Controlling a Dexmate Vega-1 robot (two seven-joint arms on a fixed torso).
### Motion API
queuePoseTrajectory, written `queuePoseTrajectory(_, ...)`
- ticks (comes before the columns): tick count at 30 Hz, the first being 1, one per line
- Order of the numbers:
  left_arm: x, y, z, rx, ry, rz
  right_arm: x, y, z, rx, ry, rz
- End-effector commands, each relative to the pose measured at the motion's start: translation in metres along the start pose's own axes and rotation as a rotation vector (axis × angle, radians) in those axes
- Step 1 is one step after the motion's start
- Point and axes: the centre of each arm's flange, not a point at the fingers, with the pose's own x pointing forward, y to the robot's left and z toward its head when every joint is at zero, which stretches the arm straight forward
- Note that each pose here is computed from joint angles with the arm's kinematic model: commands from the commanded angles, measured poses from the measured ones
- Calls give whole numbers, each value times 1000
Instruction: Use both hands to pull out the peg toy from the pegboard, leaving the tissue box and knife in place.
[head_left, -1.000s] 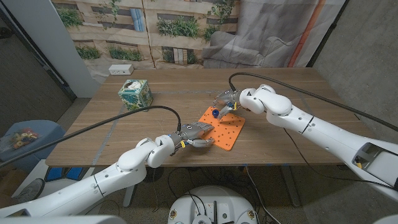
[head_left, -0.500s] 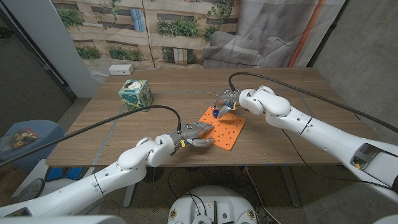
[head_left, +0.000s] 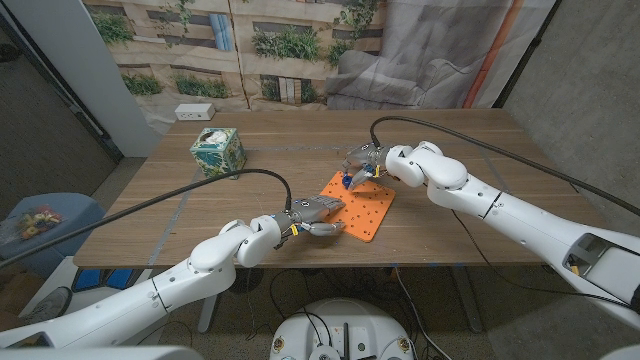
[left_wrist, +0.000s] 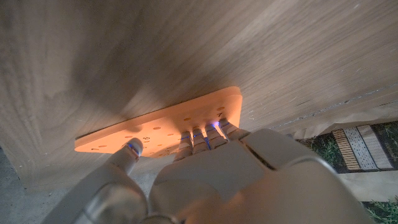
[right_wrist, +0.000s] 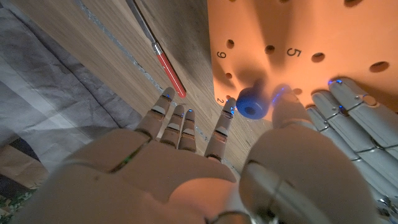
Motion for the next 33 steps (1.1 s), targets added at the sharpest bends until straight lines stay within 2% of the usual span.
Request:
queuePoseTrajectory(1,2,-2,1,0,-11,-30,0,3,-5,40,13,-35)
queuePoseTrajectory(33,7,-2,2,-10,-18,-45,2,8,-8,93,15,-75)
